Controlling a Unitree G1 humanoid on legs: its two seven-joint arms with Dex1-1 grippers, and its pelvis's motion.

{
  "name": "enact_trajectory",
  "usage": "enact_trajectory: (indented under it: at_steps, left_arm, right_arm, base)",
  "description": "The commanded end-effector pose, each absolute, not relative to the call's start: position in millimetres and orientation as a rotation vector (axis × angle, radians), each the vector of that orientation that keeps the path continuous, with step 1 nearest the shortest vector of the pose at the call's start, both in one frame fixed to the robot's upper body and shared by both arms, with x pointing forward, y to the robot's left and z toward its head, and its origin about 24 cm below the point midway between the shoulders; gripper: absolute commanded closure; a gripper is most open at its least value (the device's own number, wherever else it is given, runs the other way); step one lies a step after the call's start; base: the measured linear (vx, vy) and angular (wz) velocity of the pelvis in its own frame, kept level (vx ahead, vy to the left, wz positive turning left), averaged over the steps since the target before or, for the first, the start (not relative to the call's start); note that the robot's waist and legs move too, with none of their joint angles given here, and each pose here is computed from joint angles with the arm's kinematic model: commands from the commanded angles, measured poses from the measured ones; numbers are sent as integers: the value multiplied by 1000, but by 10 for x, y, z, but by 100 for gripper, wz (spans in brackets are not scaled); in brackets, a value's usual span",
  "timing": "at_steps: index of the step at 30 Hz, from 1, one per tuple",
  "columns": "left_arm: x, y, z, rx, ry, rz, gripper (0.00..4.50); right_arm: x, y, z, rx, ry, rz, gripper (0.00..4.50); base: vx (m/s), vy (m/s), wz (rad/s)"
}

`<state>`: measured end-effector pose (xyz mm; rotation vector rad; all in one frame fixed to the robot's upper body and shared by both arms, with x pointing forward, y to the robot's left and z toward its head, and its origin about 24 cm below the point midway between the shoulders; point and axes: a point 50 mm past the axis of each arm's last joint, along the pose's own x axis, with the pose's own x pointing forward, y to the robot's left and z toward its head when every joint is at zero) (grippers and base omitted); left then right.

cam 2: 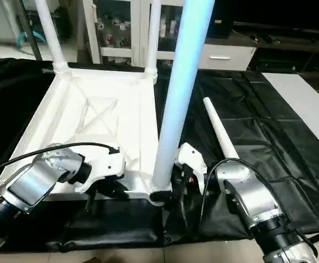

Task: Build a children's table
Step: Rotate leg to tighten

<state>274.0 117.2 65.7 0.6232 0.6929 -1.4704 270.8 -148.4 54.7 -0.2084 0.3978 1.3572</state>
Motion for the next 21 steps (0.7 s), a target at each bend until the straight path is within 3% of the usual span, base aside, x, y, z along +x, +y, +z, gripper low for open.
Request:
enact_trajectory:
  at_steps: [1, 14, 21]
  left_arm:
    - [2590, 1127, 440, 621, 807, -1546, 450]
    - [2586, 1149, 437, 626, 821, -1539, 450]
    - [2584, 1153, 435, 631, 829, -1541, 450]
  right_arm:
    - [2714, -1435, 590, -234, 386, 1393, 41]
    - [2697, -1442, 569, -243, 406, 1424, 171]
    - [2667, -1452, 547, -245, 423, 1441, 190]
  base:
    - [0, 0, 0]
    - [0, 0, 0]
    - [0, 0, 0]
